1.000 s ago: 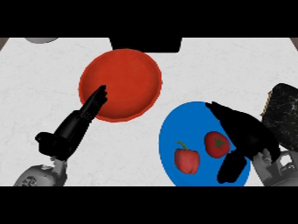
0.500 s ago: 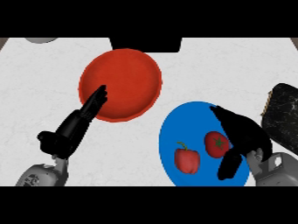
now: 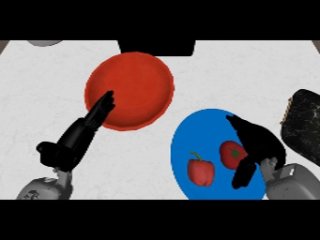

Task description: Pick the tomato from the plate and place it in the bowl

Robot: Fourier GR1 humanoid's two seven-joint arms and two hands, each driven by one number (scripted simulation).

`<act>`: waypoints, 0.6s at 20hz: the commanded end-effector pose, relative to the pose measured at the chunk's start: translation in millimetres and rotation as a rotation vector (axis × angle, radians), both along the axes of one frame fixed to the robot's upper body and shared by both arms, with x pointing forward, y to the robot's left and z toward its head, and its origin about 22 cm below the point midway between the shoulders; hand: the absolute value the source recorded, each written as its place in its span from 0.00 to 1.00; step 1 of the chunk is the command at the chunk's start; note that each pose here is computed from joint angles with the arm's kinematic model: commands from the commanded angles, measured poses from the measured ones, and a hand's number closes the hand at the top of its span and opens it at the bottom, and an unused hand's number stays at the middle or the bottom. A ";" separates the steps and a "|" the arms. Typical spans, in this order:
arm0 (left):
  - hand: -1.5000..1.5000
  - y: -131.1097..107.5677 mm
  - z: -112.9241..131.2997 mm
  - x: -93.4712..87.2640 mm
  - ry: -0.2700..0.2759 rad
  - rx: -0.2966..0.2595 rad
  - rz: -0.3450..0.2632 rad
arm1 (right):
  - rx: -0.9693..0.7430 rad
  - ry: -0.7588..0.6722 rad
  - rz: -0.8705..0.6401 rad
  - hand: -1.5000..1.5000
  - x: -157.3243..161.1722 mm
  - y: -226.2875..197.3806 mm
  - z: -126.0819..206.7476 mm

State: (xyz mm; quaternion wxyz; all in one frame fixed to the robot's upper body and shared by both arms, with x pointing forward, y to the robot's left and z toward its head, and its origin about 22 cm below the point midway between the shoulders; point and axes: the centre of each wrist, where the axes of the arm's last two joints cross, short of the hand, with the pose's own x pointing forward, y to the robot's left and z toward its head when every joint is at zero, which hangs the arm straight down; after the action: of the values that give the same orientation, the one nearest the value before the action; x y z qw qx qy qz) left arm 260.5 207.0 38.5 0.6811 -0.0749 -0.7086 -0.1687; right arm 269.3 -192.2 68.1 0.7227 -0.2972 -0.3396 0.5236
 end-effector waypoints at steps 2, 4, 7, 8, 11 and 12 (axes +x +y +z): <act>0.50 5.0 -0.6 14.0 0.007 -0.017 -0.009 | 0.034 -0.039 0.055 1.00 4.8 -2.9 -16.8; 0.50 5.3 1.3 -3.8 -0.005 -0.014 0.007 | 0.025 -0.095 0.049 1.00 1.9 -9.5 -9.1; 0.50 5.5 -22.1 -14.3 0.008 -0.003 0.001 | 0.015 -0.135 0.059 1.00 3.7 1.1 -21.7; 0.50 -2.1 -29.3 -9.0 0.011 -0.003 0.002 | 0.017 -0.139 0.052 1.00 14.7 -4.2 -8.9; 0.50 0.4 -7.0 -3.6 0.020 0.008 -0.009 | -0.007 -0.151 0.062 1.00 18.7 6.2 -16.5; 0.50 -10.4 4.1 1.3 -0.013 -0.001 0.005 | 0.003 -0.161 0.055 1.00 8.8 -2.5 -25.6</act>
State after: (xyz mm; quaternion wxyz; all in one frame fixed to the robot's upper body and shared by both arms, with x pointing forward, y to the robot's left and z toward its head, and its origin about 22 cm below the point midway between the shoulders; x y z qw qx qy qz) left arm 259.7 207.8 29.9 0.6822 -0.0758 -0.7074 -0.1686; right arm 276.5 -194.3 56.0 0.6856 -0.3198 -0.3989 0.5182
